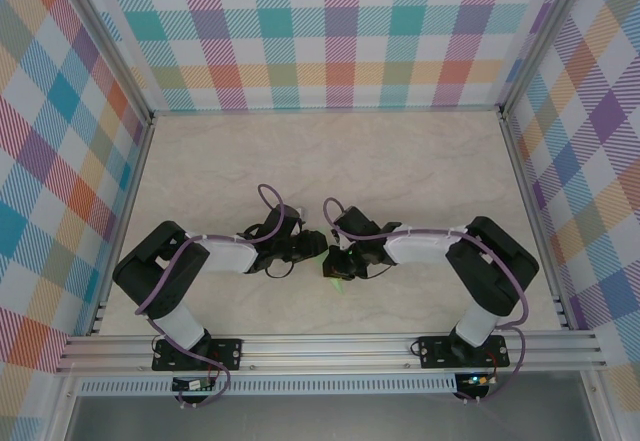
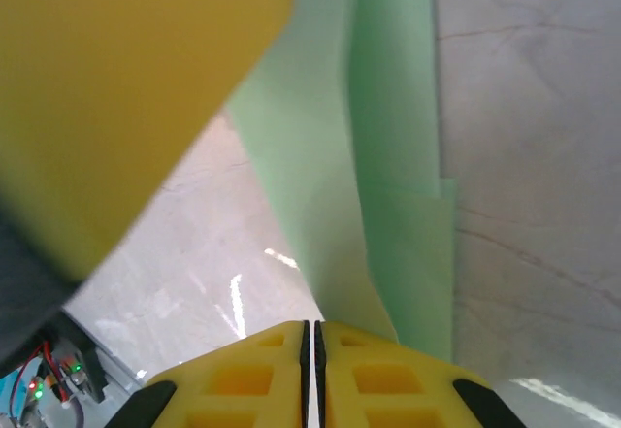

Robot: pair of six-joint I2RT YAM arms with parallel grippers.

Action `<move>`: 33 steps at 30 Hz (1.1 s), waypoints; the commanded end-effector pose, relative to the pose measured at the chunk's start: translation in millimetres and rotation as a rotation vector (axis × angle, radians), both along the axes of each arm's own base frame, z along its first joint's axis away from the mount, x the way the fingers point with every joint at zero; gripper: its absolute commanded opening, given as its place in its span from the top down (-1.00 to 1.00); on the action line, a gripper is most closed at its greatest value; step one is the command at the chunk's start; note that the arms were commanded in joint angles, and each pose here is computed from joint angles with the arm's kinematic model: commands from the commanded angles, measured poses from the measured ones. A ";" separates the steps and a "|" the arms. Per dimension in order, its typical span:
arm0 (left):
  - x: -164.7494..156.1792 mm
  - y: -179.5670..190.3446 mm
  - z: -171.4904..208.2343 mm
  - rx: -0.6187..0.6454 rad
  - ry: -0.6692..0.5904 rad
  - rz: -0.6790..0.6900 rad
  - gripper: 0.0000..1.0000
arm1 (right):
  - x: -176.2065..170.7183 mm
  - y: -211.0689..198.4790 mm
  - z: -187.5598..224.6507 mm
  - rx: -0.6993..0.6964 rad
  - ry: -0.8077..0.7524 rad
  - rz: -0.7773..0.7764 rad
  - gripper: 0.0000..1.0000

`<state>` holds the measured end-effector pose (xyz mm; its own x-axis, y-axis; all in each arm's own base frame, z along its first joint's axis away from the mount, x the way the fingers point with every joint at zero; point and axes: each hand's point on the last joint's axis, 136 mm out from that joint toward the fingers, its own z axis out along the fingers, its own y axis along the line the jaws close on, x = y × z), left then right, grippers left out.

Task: Fold a paper plane with a square sheet of paper (pick it up from the middle)
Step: Fold the wing for the fifth time at the center of the table.

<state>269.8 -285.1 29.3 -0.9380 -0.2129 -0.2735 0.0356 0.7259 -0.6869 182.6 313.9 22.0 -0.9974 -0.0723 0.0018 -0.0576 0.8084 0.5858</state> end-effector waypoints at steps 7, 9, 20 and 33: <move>-17.4 6.3 -19.5 0.081 0.067 -0.051 0.22 | -23.4 -34.4 -44.1 -0.112 0.095 -0.043 0.80; -12.5 1.0 -1.5 0.055 0.032 -0.062 0.18 | -27.6 -39.1 -49.5 -0.126 0.109 -0.046 0.81; -11.4 3.6 52.6 0.004 -0.064 -0.057 0.11 | -26.4 -34.1 -52.1 -0.125 0.125 -0.035 0.81; -9.7 -3.4 27.5 -0.027 -0.033 -0.046 0.16 | -29.3 -37.5 -56.0 -0.136 0.137 -0.042 0.81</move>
